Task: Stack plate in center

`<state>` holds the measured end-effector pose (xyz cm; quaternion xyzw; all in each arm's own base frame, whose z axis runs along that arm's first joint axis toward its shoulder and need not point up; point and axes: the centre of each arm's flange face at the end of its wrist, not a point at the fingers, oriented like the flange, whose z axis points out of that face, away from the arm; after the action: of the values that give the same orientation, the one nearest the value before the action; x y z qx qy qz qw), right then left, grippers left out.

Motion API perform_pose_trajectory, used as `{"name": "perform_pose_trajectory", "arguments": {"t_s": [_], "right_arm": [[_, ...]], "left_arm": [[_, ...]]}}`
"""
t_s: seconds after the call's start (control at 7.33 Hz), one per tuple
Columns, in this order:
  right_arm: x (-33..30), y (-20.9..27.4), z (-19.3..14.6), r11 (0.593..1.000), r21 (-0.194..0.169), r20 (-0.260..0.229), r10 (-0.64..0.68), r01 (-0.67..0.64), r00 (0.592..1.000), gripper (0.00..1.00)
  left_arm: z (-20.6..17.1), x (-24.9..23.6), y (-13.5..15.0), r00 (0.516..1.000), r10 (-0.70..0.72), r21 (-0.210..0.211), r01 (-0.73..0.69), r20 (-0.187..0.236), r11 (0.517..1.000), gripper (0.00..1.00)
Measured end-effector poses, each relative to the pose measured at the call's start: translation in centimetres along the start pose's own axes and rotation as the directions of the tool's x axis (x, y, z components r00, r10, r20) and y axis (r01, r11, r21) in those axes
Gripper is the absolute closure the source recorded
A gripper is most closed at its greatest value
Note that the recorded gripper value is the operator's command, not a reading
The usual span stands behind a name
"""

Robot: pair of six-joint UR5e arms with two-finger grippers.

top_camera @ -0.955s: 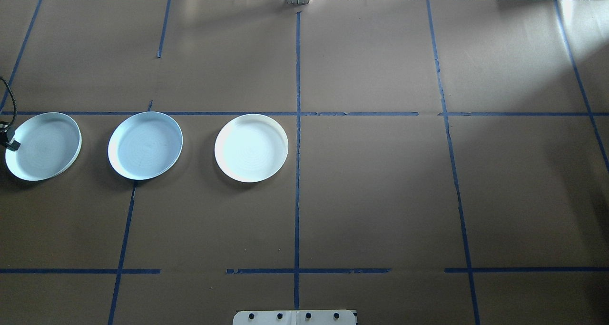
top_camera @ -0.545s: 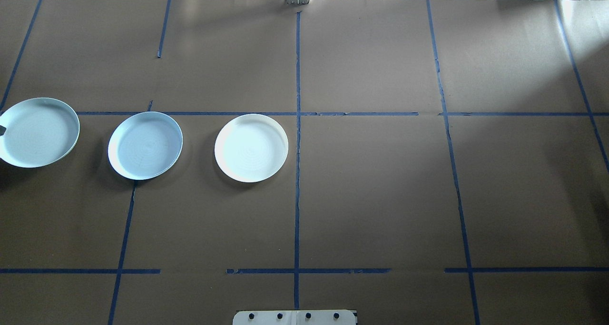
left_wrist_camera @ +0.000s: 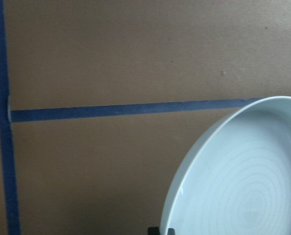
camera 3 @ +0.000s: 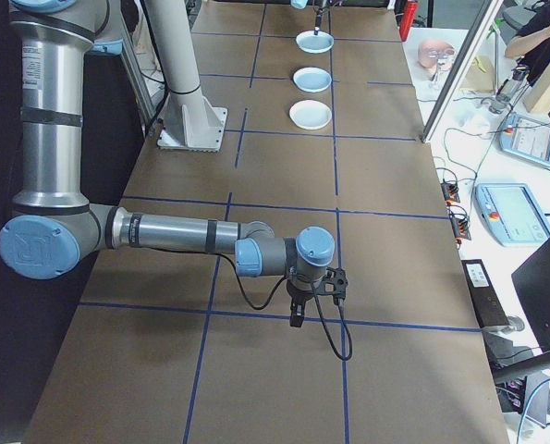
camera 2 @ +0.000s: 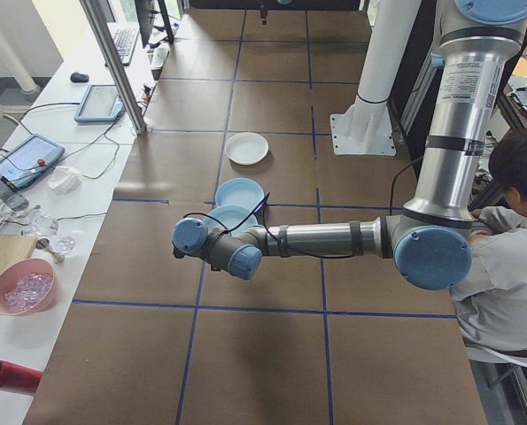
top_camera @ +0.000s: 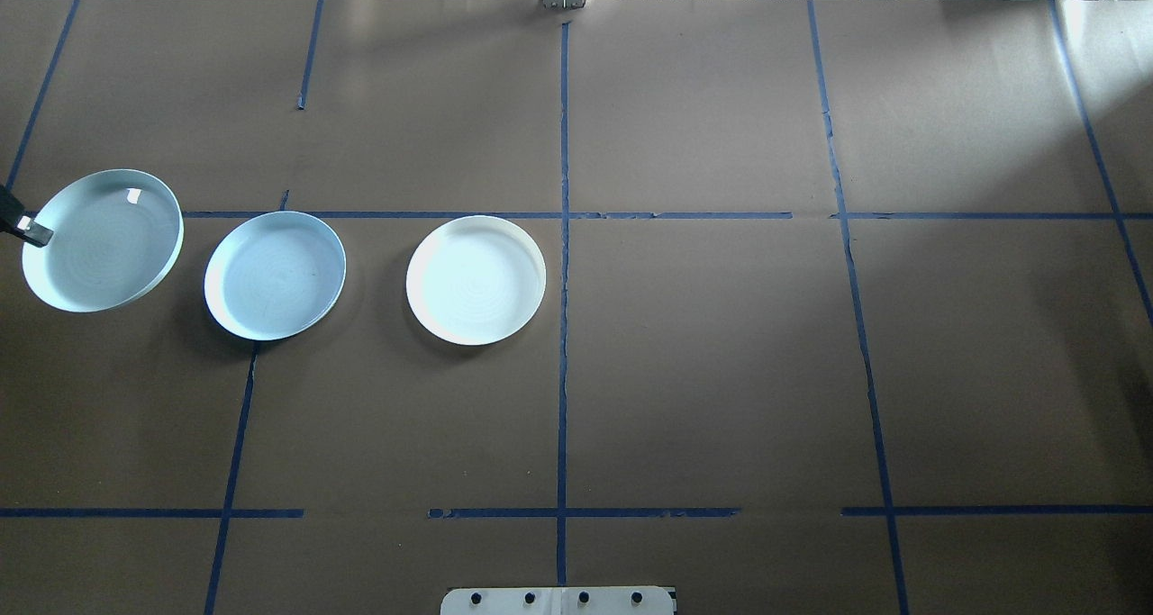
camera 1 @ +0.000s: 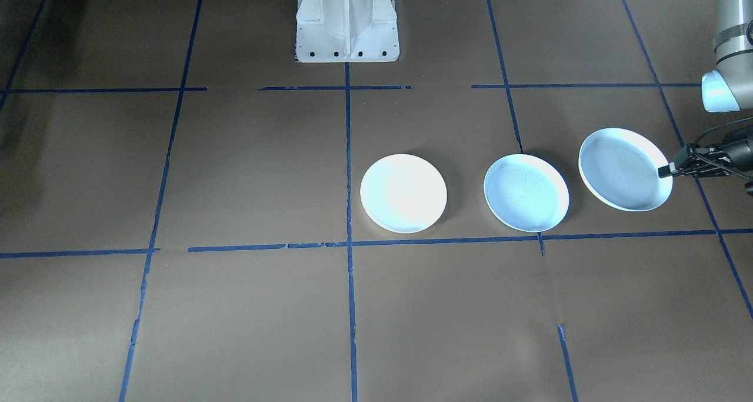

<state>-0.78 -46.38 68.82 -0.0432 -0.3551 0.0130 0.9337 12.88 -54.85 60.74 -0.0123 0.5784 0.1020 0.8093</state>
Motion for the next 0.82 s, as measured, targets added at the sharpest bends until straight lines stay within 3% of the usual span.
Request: {"name": "perform_pose_trajectory", "arguments": {"t_s": [0.41, 0.55, 0.82], "right_arm": [[0.0, 0.0, 0.0, 1.000, 0.000, 0.000, 0.000, 0.000, 1.000, 0.00], [0.0, 0.0, 0.0, 1.000, 0.000, 0.000, 0.000, 0.000, 1.000, 0.00], [0.0, 0.0, 0.0, 1.000, 0.000, 0.000, -0.001, 0.001, 1.000, 0.00]], "left_arm": [[7.1, 7.9, -3.3, 0.999, 0.027, -0.108, -0.031, -0.035, 0.994, 1.00], [8.7, 8.6, -3.9, 1.000, 0.017, -0.127, -0.020, -0.025, 0.992, 1.00], [10.5, 8.0, -5.0, 0.999, 0.006, -0.121, -0.001, 0.042, 0.993, 1.00]]}}
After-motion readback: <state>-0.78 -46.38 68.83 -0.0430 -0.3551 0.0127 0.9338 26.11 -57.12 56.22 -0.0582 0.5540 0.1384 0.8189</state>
